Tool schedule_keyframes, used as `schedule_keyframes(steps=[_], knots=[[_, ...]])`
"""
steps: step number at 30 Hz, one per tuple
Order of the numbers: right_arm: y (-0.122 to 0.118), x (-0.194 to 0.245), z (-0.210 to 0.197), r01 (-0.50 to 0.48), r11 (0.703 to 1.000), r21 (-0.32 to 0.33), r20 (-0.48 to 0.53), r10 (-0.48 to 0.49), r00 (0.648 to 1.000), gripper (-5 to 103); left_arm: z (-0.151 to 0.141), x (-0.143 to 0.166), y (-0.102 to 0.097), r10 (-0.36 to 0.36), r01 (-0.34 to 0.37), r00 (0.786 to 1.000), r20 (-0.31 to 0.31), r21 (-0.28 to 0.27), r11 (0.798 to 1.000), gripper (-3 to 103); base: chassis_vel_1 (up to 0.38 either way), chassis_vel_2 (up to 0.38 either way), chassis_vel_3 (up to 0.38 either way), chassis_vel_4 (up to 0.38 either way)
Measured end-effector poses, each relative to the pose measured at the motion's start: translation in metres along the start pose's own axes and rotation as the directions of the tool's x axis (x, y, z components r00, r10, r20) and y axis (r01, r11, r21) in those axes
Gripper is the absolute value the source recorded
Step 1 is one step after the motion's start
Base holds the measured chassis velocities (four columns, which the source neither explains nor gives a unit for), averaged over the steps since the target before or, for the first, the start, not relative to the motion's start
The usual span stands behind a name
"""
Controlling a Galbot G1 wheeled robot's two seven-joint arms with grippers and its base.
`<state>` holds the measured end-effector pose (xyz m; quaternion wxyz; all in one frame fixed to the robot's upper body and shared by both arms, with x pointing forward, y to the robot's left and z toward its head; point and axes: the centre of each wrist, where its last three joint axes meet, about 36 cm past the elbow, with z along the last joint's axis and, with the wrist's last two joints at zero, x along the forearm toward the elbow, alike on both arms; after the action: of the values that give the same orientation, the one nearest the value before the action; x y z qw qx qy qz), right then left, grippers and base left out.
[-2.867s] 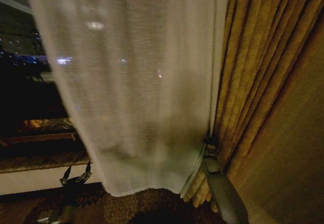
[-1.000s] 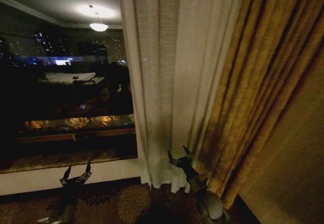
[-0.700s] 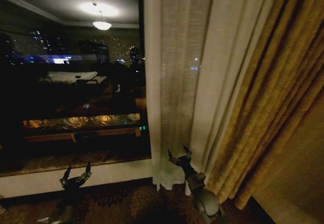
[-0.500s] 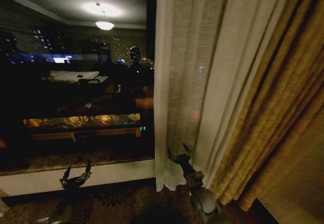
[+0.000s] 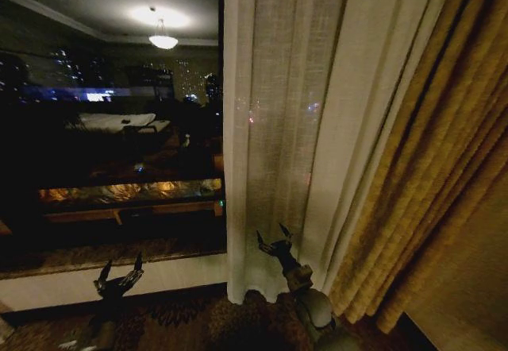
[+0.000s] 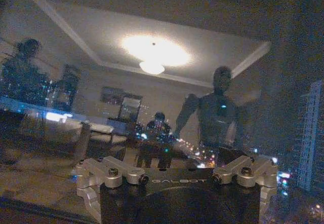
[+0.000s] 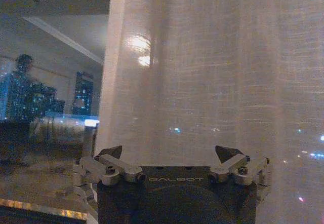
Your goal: Open the curtains by pulling them apart, changing their state from closed to fully open.
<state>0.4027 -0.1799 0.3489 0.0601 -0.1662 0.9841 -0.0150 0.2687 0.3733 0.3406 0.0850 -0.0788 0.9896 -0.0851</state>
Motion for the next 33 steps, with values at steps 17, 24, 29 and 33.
schedule_keyframes(steps=[17,24,29,33], knots=[[0.01,-0.021,0.006,-0.018,1.0,0.018,0.048,0.018,0.999,100,0.0,0.0,0.0,0.0,0.0,1.0,0.001,0.0,1.0,100,-0.18,0.168,0.167,-0.164],[0.024,-0.017,-0.002,0.013,1.0,0.018,0.063,-0.014,0.998,100,0.0,0.0,0.0,0.0,0.0,1.0,0.0,0.0,1.0,100,0.028,-0.023,-0.027,0.02],[0.022,-0.006,-0.009,0.011,1.0,0.027,0.072,-0.012,0.997,100,0.0,0.0,0.0,0.0,0.0,1.0,0.0,0.0,1.0,100,0.01,-0.011,-0.004,0.008],[0.018,0.018,-0.013,0.014,0.999,0.037,0.071,-0.017,0.997,100,0.0,0.0,0.0,0.0,0.0,1.0,0.0,0.0,1.0,100,0.0,0.0,0.0,0.0]])
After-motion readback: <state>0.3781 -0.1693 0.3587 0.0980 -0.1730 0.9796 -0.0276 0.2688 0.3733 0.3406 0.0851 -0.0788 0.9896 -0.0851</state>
